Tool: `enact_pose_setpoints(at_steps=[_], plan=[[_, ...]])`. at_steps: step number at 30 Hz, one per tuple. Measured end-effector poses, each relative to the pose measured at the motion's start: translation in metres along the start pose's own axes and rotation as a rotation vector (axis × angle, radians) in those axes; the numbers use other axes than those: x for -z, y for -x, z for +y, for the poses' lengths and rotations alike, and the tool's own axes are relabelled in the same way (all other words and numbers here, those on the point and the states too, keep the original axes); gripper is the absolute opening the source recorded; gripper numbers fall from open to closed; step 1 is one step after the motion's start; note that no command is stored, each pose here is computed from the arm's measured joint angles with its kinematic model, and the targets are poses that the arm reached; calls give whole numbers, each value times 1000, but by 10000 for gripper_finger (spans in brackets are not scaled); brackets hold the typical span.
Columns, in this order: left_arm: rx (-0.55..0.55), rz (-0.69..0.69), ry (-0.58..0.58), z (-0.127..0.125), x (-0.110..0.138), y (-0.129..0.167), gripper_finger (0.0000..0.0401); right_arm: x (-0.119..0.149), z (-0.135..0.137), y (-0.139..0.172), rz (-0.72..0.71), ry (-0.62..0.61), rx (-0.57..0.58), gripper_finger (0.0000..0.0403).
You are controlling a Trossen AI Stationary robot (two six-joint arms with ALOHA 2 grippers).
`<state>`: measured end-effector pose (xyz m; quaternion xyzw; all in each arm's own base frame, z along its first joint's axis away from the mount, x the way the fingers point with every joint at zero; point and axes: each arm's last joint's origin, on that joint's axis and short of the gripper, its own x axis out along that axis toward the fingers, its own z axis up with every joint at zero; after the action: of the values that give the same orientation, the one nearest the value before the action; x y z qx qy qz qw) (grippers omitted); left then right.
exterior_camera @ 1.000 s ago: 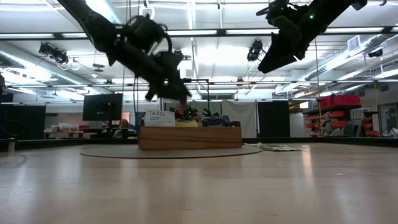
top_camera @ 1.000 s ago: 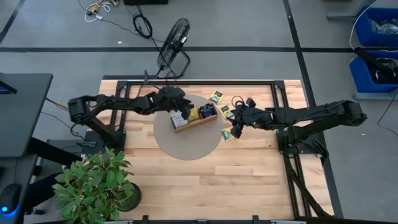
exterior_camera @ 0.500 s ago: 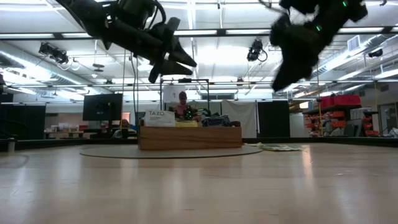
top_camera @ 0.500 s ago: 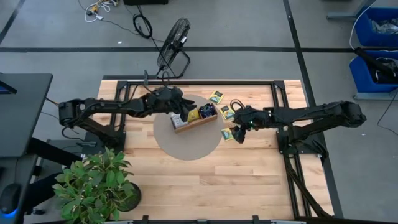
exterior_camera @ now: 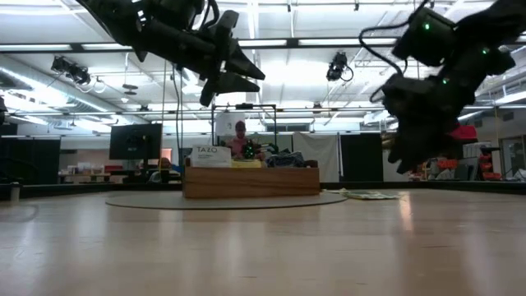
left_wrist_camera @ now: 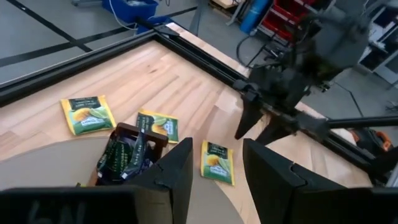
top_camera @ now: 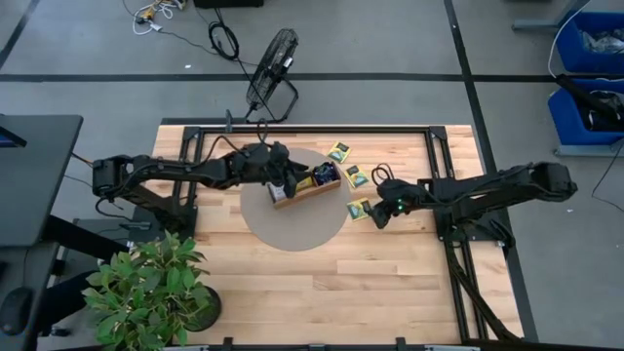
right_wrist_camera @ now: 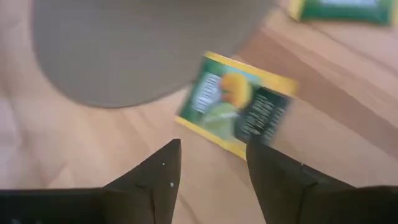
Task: Pick & Place Tea
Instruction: Put the yellow tea bag into the middle section of the wooden organizer
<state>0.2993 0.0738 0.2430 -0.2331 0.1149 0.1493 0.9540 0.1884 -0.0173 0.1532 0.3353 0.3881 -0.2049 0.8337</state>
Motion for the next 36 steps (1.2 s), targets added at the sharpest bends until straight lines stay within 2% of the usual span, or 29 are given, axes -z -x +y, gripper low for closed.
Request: enact_pose_setpoints(at_steps=[3,9,18,22,28,33,36], plan=[[7,-17,18,-1,-2,0,144,4,-10,-2,5,-55,77,190],[12,-25,25,-1,-2,0,143,2,-13,-2,-26,-52,120,190],[11,-25,20,-1,-2,0,142,2,-11,-13,4,-54,86,190],[11,-25,24,-1,-2,0,142,4,-13,-23,26,-72,120,190],[11,-25,24,-1,-2,0,142,8,-16,-38,67,-25,187,190],[10,-22,25,-1,-2,0,142,7,-11,-43,37,89,150,190],[10,-22,25,-1,-2,0,142,8,-13,-44,37,97,178,190]])
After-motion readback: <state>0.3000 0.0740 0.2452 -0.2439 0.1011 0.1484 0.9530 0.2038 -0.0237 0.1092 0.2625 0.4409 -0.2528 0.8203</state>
